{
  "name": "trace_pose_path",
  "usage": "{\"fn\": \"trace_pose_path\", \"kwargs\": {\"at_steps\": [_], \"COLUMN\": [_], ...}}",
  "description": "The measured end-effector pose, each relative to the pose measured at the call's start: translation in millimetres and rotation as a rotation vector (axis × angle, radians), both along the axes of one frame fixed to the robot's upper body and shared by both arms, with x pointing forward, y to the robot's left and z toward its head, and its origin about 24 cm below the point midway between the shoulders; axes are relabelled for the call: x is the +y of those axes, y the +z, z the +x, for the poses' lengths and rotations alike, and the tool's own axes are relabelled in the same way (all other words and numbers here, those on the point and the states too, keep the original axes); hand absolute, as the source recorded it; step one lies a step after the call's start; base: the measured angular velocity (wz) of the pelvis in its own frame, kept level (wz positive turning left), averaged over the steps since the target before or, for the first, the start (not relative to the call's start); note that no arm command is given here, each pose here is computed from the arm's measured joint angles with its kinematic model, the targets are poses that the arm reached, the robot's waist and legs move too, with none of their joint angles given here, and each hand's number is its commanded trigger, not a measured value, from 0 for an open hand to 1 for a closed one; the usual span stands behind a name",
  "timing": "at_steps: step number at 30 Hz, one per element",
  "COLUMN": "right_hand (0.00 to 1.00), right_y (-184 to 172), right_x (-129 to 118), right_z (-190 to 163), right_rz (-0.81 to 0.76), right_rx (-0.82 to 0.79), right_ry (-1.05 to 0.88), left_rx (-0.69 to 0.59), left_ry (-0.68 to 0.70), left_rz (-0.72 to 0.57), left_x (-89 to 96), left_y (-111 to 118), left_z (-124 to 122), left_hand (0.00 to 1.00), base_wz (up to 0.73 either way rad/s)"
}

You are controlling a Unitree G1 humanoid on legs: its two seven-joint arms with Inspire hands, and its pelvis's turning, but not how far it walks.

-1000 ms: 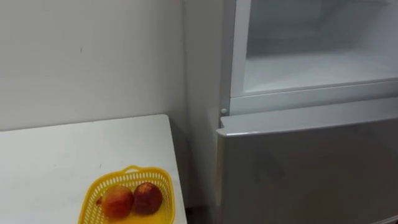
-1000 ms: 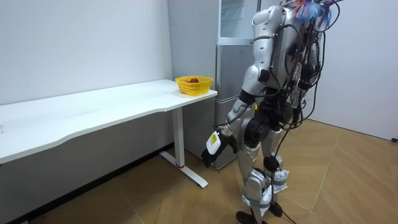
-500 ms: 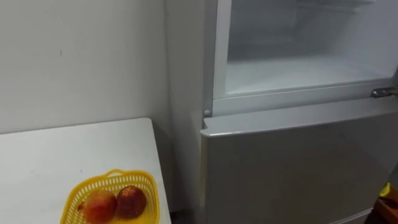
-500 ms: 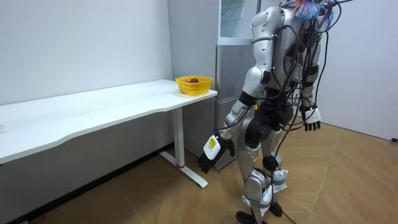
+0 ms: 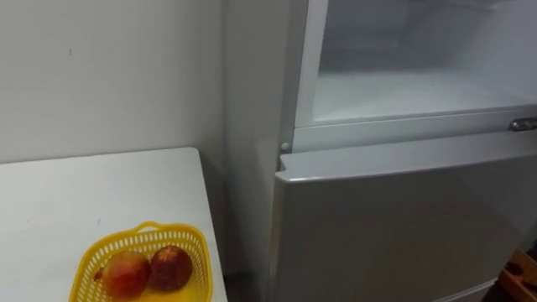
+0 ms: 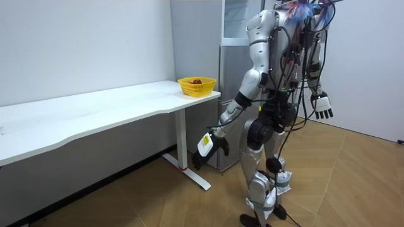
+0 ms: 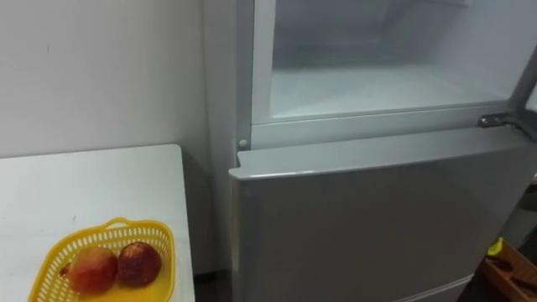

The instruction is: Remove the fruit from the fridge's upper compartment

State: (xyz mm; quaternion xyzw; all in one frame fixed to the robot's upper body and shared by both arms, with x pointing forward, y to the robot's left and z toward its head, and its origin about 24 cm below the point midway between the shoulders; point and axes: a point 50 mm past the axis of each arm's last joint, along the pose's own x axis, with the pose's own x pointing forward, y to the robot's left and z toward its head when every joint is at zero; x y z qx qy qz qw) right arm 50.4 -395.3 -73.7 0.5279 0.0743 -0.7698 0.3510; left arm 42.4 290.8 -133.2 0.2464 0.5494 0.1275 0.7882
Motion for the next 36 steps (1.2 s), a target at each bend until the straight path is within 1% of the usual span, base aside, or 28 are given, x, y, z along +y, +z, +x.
{"fn": "trace_pose_path", "kwargs": {"at_steps": [4, 8, 13, 16, 20, 22, 26, 30, 36], "right_hand": [0.0, 0.0, 0.0, 0.0, 0.0, 0.0, 0.0, 0.0, 0.0], "right_y": [21, 37, 60, 70, 92, 110, 141, 171, 191], "right_x": [-21, -32, -41, -44, -48, -51, -52, -51, -47], "right_z": [8, 16, 33, 40, 57, 65, 74, 80, 88], "right_rz": [-0.065, -0.111, -0.206, -0.244, -0.328, -0.408, -0.536, -0.697, -0.839], "right_rx": [-0.063, -0.107, -0.188, -0.222, -0.284, -0.324, -0.411, -0.488, -0.562], "right_ry": [-0.051, -0.085, -0.07, -0.065, -0.04, -0.014, 0.021, 0.073, 0.144], "left_rx": [-0.004, 0.002, 0.037, 0.039, 0.035, 0.028, 0.03, 0.07, 0.08], "left_ry": [-0.002, 0.001, 0.007, 0.005, 0.024, 0.043, 0.038, 0.022, 0.02], "left_rz": [-0.001, -0.004, -0.021, -0.026, -0.028, -0.036, -0.045, -0.047, -0.052], "left_x": [0.3, -0.1, -1.3, -1.6, 0.1, -1.9, -3.7, -5.4, -7.3], "left_y": [0, -1, -4, -4, -4, -5, -7, -10, -11], "left_z": [0, -1, -8, -8, -10, -13, -17, -25, -28], "left_hand": [0.0, 0.0, 0.0, 0.0, 0.0, 0.0, 0.0, 0.0, 0.0], "base_wz": [-0.01, 0.0, 0.0, 0.0, 0.06, 0.0, 0.0, 0.0, 0.0]}}
